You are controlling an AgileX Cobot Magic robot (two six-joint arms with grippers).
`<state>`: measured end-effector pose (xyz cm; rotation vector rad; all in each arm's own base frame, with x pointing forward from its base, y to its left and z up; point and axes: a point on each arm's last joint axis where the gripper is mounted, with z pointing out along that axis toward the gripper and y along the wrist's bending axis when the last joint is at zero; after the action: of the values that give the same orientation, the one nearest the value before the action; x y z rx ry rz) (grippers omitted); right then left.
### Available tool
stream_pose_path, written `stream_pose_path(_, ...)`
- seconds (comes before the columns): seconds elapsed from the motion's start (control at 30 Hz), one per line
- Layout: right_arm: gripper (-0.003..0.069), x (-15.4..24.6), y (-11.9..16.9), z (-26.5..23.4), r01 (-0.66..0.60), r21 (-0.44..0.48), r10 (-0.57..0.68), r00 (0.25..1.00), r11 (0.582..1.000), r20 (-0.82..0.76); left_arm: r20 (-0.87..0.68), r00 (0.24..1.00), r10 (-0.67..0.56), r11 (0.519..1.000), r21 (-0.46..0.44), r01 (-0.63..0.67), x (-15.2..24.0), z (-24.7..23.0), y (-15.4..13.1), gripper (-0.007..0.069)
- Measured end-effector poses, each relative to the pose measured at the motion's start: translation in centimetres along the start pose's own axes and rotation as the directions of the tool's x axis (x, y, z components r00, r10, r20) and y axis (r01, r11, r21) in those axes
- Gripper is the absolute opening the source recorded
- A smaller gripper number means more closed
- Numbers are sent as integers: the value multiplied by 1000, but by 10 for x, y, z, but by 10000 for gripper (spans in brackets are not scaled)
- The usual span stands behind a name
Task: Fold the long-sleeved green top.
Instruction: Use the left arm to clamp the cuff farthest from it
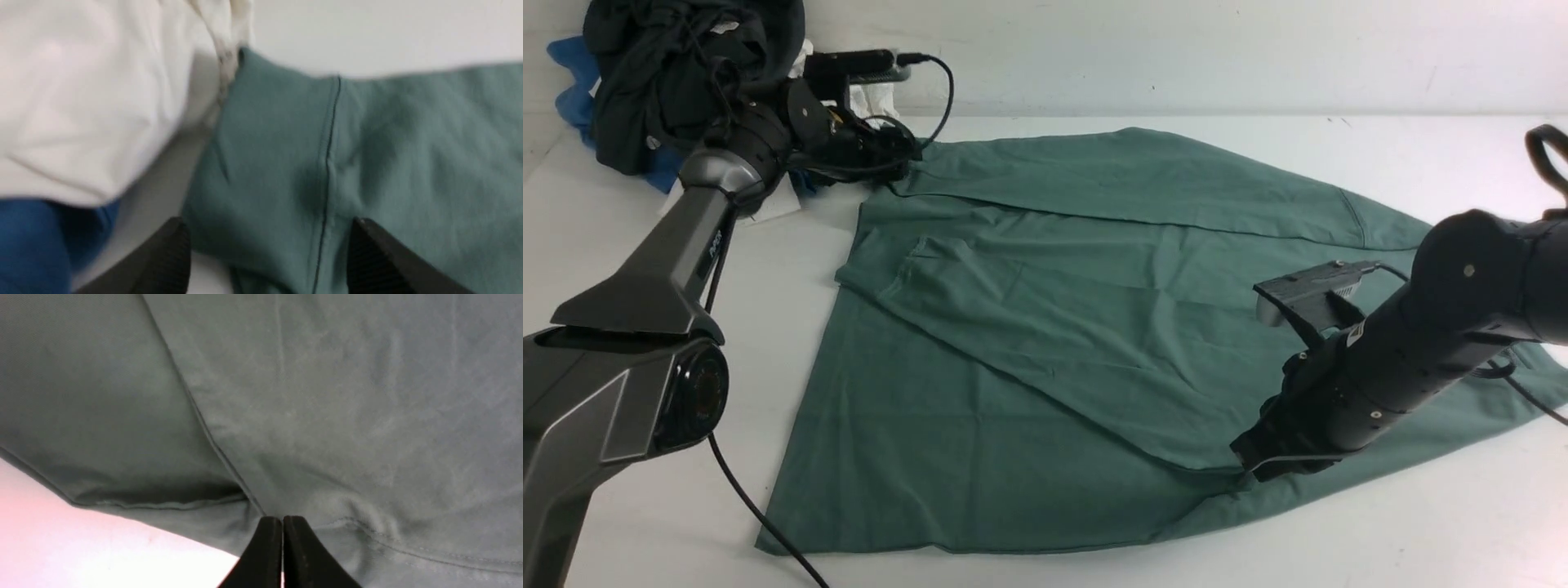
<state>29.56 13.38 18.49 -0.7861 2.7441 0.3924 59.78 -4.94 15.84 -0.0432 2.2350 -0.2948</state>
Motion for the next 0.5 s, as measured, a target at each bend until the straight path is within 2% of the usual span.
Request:
stream_pose_path(0.1, 0, -2, 12, 9, 56, -21, -56, 998, 998, -10, 78, 997, -7, 1000, -6, 8, -7, 0, 5, 473)
stream_pose_path(0.17, 0, 2, 25, 39, 139, -62, -144, 986, 988, -86, 147, 989, -19, 1000, -14, 21, -8, 5, 11, 442)
stream_pose_path(0.2, 0, 1, 26, 41, 141, -67, -146, 985, 988, -87, 161, 987, -20, 1000, -14, 23, -7, 8, 12, 433)
stream_pose_path(0.5, 0, 4, 30, 37, 160, -91, -171, 976, 983, -131, 125, 992, 8, 999, -44, -2, 16, 28, 21, 403)
